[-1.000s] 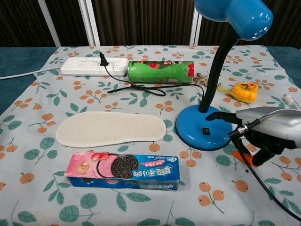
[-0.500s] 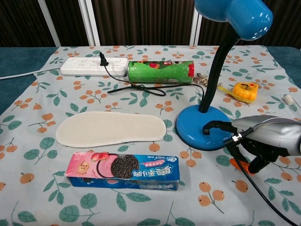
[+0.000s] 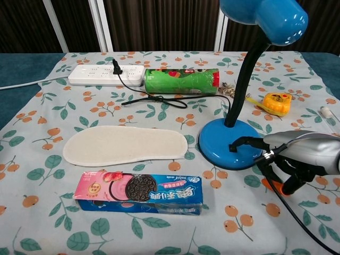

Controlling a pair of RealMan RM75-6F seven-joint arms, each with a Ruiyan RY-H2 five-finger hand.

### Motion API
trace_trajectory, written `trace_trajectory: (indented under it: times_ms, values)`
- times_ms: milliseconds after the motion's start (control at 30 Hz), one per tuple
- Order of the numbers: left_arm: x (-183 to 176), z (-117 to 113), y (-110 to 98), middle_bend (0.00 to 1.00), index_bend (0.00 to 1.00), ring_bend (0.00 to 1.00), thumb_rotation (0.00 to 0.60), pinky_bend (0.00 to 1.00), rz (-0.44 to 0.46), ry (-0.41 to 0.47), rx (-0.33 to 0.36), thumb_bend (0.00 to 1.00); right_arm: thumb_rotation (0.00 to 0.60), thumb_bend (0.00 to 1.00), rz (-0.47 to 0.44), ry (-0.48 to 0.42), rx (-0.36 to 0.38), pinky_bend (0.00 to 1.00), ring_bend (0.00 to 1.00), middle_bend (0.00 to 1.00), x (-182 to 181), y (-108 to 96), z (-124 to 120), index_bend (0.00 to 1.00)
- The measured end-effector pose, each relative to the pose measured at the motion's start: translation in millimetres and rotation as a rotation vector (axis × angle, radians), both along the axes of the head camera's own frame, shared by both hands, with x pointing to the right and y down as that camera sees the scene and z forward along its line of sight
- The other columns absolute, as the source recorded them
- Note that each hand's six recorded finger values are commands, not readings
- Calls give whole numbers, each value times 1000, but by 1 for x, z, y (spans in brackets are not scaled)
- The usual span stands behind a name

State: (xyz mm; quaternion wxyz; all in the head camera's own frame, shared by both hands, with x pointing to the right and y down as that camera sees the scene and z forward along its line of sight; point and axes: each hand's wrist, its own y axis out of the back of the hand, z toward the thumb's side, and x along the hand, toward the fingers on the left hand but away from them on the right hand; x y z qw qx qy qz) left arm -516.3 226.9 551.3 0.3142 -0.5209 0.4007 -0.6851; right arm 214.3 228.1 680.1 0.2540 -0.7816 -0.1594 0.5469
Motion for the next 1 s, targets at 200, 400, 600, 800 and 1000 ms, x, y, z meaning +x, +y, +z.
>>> trace_trajectory:
  times_ms: [200, 400, 600, 800, 1000]
  values:
    - [-1, 0, 0, 0, 112, 0, 600, 75, -3, 0, 2, 228, 600, 527, -3, 8, 1, 919, 807, 687, 0, 1, 1, 40]
    - [0, -1, 0, 0, 112, 0, 600, 75, -2, 1, 3, 229, 600, 527, -19, 27, 12, 939, 807, 687, 1, 0, 4, 40]
    - [-1, 0, 0, 0, 112, 0, 600, 75, -4, 1, 2, 229, 600, 528, -12, 30, -4, 955, 807, 687, 0, 2, 7, 40]
    - [-1, 0, 0, 0, 112, 0, 600, 86, -5, 1, 2, 228, 600, 527, -22, 37, -16, 973, 807, 687, 0, 4, 9, 40]
    - [-1, 0, 0, 0, 112, 0, 600, 92, -6, 2, 2, 228, 600, 527, -28, 44, -26, 985, 798, 678, 0, 4, 10, 40]
